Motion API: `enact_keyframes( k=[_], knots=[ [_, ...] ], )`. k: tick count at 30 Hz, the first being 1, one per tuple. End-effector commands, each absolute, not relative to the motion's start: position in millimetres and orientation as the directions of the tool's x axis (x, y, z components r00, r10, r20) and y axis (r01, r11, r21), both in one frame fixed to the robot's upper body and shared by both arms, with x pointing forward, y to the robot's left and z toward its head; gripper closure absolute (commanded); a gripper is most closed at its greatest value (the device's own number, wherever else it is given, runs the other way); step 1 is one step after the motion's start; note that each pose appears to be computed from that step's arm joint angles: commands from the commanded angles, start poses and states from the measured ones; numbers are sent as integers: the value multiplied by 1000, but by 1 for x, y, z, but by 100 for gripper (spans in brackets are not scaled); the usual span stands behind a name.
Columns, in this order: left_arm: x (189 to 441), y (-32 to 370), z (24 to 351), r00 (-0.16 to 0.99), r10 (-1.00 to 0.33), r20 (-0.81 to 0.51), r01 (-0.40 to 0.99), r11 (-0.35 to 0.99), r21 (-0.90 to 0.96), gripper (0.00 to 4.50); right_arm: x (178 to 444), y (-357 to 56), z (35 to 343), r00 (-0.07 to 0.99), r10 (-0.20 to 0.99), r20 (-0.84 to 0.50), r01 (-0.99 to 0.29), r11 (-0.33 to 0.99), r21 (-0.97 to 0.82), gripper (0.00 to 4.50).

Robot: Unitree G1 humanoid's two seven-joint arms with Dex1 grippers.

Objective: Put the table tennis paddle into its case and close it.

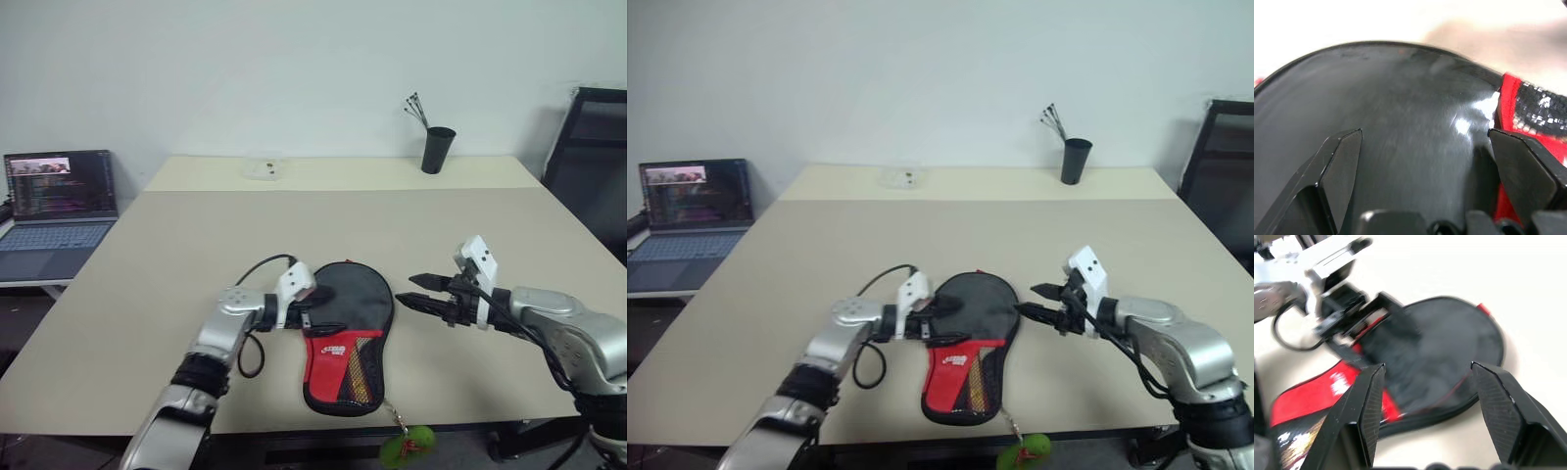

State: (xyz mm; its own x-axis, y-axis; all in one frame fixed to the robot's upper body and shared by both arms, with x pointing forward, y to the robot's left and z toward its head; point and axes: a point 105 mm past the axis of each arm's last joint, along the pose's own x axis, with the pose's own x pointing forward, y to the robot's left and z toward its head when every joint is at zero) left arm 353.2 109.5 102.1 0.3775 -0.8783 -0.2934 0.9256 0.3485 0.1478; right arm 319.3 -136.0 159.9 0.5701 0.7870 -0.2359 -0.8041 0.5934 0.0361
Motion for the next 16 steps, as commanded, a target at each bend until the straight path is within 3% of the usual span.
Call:
enact_keyframes(
  k=[1, 6, 16],
  knots=[
    [354, 138, 137, 508, -841, -185, 858, 473, 202, 0, 330, -138, 167, 554, 812, -185, -827, 562, -14, 146],
    [336, 183, 155, 652, -742, -155, 753, 610, 247, 0, 352, -158, 162, 591, 780, -204, -800, 599, -28, 146],
    [327, 193, 147, 740, -648, -181, 672, 696, 253, 0, 366, -170, 160, 615, 745, -259, -782, 617, -85, 146]
  ],
)
